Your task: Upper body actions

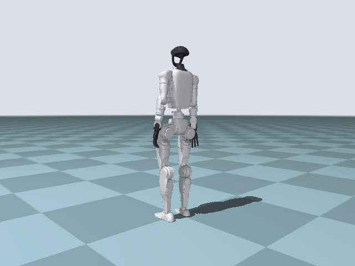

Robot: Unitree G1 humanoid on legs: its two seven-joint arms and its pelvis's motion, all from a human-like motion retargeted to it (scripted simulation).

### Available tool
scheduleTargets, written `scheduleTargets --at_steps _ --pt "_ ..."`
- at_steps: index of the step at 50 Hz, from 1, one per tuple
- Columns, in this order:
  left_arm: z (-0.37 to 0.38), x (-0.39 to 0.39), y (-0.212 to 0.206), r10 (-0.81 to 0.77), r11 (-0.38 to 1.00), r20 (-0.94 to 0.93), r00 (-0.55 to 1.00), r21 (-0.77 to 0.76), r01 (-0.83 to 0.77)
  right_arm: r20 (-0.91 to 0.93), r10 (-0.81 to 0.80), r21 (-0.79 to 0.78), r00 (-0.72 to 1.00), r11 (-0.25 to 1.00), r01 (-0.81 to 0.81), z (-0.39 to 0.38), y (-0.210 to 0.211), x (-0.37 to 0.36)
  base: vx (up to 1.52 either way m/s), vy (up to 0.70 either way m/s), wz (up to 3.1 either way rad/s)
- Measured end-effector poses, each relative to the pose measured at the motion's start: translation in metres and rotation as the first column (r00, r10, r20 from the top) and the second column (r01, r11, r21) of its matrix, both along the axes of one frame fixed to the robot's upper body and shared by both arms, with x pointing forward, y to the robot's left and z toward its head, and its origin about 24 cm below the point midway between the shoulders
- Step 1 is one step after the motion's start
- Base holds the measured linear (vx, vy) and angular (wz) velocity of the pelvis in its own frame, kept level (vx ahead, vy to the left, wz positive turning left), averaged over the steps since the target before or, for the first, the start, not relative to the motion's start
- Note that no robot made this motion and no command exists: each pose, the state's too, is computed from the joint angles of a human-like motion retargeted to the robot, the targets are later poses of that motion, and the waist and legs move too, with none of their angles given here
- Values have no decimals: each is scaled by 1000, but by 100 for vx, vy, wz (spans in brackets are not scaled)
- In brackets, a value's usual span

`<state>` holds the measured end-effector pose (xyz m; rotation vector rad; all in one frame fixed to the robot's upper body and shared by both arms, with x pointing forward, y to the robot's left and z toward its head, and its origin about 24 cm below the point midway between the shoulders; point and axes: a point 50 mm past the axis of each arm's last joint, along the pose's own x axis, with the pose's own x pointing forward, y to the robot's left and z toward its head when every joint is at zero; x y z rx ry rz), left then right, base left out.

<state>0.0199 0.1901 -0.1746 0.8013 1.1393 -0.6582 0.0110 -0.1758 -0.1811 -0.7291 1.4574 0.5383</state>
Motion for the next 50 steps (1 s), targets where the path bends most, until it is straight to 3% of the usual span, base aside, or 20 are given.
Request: scheduleTargets --at_steps 10,19,23,32,41,50 --pt "13 4 -2 106 993 234 967 -71 -92 -5 -66 -4 998 998 66 0 -4 -4 1 1 -23" --pt "25 1 30 132 971 451 883 120 -206 -7 -65 -11 998 998 65 1 -6 -6 0 0 0" --pt "28 13 35 182 955 509 841 114 -276 -9 -65 -8 998 998 65 0 -5 -6 -1 0 10" --pt "66 92 38 304 852 865 399 -60 -521 -16 -47 -9 999 999 47 0 -4 -6 -2 0 22" --pt "159 188 24 313 885 937 -157 -347 -309 -20 -30 -17 999 999 30 0 -4 -7 0 0 2" --pt "277 237 7 540 812 660 -523 -573 115 -23 -33 -23 999 999 32 1 -6 -8 0 0 0"
